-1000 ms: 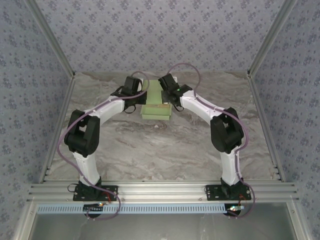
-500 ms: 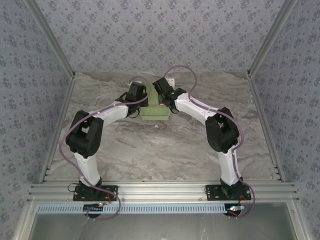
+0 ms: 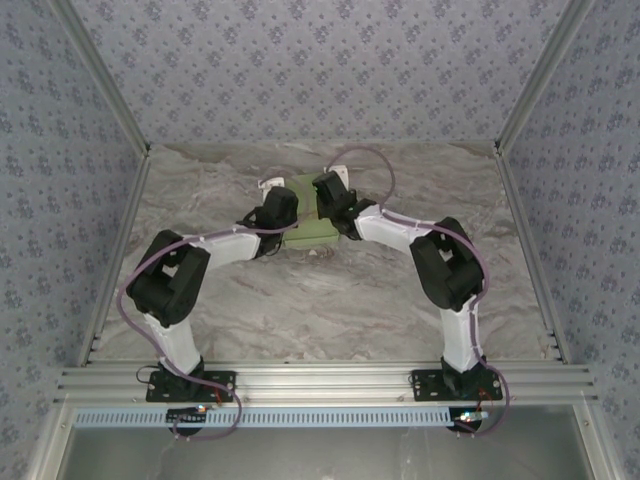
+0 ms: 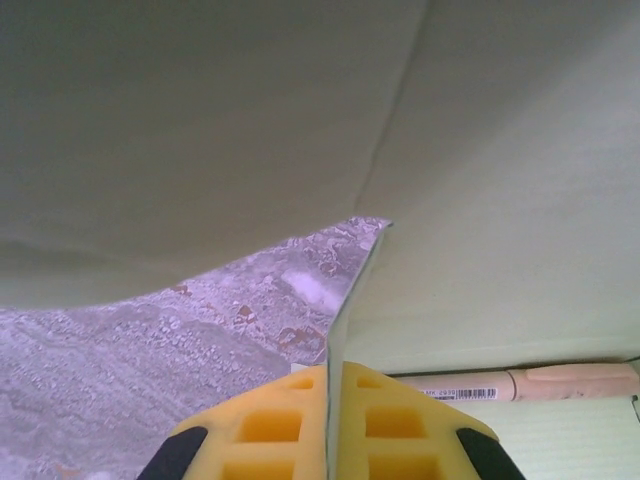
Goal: Fold the paper box
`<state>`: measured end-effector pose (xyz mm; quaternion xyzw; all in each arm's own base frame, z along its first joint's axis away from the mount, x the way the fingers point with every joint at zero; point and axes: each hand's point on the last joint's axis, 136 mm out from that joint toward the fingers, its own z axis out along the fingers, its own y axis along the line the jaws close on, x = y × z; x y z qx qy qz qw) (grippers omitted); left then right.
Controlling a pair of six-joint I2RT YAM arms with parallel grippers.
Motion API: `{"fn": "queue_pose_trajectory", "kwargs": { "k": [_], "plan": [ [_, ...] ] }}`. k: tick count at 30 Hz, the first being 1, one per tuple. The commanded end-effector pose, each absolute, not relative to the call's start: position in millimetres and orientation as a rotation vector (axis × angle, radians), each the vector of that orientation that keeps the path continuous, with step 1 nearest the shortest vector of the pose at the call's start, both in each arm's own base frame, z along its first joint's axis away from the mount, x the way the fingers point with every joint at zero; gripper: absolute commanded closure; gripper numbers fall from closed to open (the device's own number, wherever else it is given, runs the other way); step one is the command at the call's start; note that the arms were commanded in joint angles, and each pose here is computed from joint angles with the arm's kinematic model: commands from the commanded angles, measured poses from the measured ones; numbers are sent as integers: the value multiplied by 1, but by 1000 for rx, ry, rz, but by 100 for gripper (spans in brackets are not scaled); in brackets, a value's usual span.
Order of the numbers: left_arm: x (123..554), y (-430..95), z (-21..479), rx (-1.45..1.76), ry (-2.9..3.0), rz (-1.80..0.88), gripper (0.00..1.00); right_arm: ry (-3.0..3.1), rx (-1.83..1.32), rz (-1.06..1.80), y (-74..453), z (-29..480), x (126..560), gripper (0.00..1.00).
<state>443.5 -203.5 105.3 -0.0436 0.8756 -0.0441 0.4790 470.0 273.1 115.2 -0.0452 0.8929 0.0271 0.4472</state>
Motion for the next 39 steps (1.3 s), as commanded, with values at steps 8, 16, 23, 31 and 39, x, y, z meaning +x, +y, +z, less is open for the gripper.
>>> {"fn": "queue_pose_trajectory", "kwargs": {
  "k": [8,16,23,31,39],
  "plan": [
    [428,-175,122,-213,1978,36,100,2059,-3,132,267,142,461,95],
    [411,-175,108,-186,1937,64,100,2044,75,140,266,127,445,94],
    [402,-171,99,-179,1921,93,100,2025,141,154,267,116,433,94],
    [391,-164,91,-167,1899,114,100,2006,145,179,271,108,420,92],
    [381,-164,82,-120,1871,147,100,1969,116,199,276,102,408,89]
  ]
}}
